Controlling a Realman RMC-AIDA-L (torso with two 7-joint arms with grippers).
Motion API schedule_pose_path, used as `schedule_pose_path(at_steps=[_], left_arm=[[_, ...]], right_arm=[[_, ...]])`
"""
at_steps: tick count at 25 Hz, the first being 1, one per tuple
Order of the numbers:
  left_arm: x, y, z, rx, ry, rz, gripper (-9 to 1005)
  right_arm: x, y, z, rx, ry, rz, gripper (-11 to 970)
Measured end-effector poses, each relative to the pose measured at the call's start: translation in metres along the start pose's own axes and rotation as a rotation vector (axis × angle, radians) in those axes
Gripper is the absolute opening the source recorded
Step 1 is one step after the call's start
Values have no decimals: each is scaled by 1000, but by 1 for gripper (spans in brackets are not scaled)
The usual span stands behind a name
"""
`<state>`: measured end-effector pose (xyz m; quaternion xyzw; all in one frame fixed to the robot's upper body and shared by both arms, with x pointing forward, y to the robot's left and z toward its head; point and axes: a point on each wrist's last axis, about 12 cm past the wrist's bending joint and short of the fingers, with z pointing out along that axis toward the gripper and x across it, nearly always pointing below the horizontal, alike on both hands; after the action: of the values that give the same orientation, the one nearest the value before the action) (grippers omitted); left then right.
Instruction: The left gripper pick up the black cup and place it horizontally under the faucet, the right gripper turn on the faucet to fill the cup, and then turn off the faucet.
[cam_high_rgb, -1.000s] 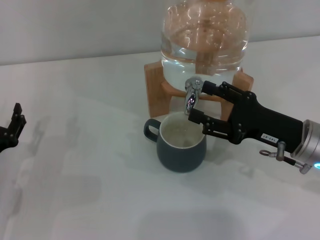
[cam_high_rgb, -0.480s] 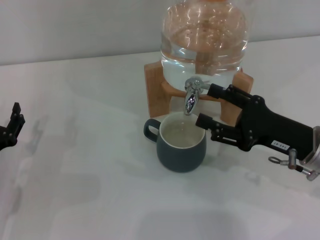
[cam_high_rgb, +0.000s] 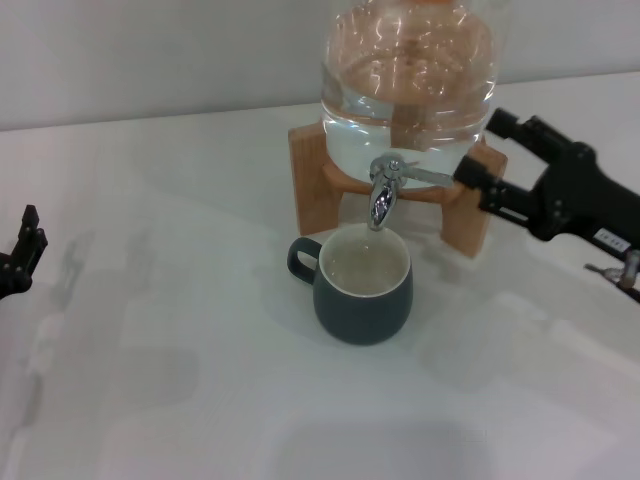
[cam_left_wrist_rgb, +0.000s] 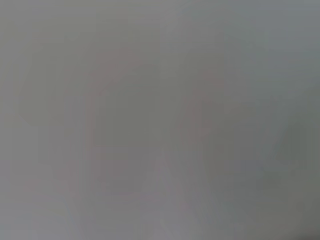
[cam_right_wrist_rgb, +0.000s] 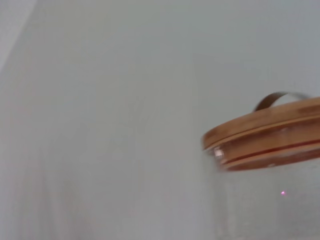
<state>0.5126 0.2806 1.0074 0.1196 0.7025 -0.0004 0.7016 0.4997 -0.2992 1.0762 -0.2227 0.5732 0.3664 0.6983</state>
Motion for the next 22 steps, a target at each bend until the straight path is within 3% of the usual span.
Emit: schedule_pose_path(at_steps=[13, 22], left_arm=[[0, 4, 0, -19, 2, 1, 773], [-1, 22, 3, -129, 5, -15, 773]], right_arm=[[-8, -30, -27, 278, -27, -48, 855], [-12, -55, -40, 566, -69, -120, 855]])
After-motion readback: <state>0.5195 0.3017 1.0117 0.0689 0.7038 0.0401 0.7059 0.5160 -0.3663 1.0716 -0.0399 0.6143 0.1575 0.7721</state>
